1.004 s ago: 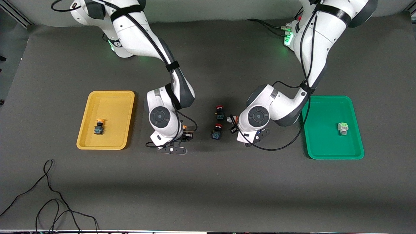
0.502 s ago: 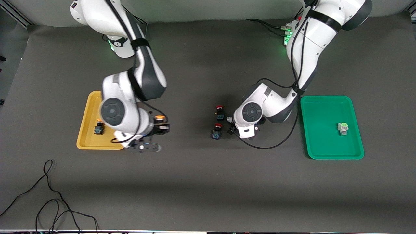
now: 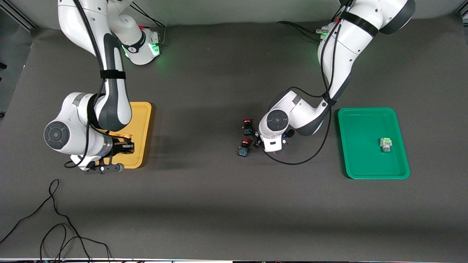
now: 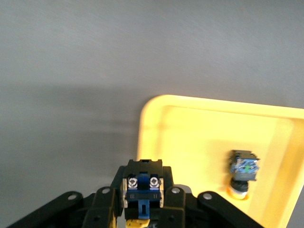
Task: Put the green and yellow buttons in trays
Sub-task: 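Carry the yellow button to the yellow tray while the left gripper carries orange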
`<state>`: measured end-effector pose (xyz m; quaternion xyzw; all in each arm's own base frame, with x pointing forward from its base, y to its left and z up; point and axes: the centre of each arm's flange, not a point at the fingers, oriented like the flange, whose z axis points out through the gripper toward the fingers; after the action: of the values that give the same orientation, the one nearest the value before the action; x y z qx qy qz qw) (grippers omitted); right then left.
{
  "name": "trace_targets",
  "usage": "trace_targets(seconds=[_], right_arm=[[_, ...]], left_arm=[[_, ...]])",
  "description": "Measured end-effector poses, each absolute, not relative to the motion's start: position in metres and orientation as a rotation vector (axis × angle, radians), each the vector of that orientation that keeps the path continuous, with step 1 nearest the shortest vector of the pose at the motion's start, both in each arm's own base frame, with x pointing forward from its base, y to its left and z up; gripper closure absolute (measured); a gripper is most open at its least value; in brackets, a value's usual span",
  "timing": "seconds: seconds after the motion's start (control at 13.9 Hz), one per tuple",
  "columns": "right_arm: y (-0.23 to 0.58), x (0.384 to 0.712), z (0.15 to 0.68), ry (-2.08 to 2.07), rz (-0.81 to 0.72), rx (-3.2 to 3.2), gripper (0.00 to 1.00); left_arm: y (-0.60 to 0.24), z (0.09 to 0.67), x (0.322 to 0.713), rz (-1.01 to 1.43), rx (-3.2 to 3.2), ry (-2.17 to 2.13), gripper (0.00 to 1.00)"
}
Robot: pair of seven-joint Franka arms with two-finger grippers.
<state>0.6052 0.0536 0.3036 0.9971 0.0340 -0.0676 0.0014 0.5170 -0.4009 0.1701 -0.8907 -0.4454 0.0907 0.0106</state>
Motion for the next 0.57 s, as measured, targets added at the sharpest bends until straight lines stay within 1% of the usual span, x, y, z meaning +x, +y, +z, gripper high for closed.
trace_targets(seconds=[0.07,0.14,0.36,0.57], right_arm=[[0.042,0.595,0.288,0.112,-0.188,3.124,0.67],[0.033,0.586,0.272,0.112,-0.166,3.117,0.67],[0.025,0.564,0.239,0.111,-0.151,3.139,0.67],[0.022,0.558,0.217,0.143,-0.164,3.170,0.67]], left_arm=[[-0.400,0.171,0.516,0.271,-2.778,-1.361,0.49],[-0.398,0.174,0.516,0.252,-2.788,-1.301,0.56],[-0.371,0.187,0.521,0.281,-2.800,-0.959,0.58],[-0.325,0.223,0.539,0.358,-2.811,-0.653,0.58]])
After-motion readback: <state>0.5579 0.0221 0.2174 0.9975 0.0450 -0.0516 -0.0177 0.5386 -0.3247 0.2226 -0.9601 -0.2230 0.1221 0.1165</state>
